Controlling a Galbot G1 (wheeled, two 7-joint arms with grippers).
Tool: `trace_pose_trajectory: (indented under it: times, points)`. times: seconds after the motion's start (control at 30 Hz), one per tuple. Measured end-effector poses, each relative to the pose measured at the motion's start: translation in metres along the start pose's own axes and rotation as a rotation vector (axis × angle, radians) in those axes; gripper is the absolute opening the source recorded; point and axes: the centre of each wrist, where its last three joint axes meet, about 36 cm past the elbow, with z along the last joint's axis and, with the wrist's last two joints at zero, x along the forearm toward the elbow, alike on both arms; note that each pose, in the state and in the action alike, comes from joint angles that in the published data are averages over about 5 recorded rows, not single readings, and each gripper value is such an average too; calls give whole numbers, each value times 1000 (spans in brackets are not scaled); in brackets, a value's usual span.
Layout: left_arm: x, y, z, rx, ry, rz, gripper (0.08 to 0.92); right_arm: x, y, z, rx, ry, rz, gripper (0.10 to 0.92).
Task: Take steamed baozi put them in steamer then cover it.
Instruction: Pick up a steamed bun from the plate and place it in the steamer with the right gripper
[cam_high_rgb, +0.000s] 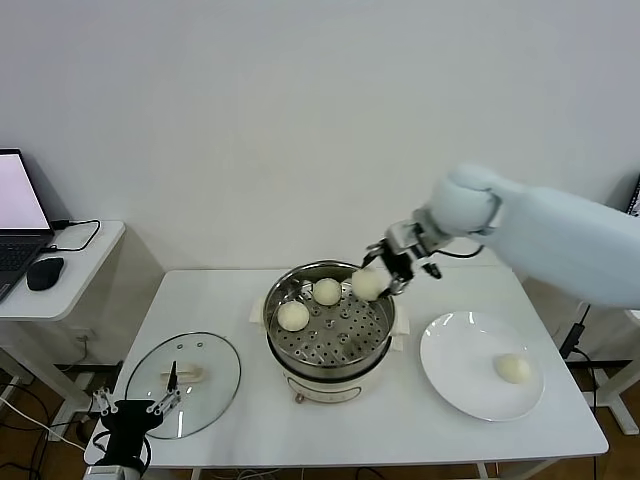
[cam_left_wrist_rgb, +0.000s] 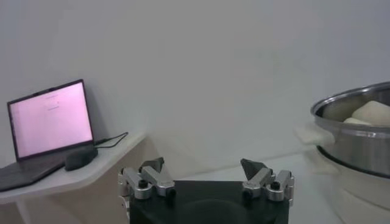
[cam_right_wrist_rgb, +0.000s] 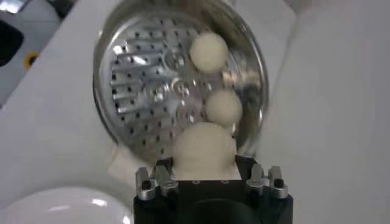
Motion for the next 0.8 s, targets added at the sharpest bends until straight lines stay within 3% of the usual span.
trace_pose_trajectory:
  times: [0.33,0.8]
  points:
    - [1,1,0,13,4,-20,823,-53,-11,-36,258,-50,-82,662]
    - [1,0,0,25,5,-30,823,-88,-1,-55,527,-81,-150,670]
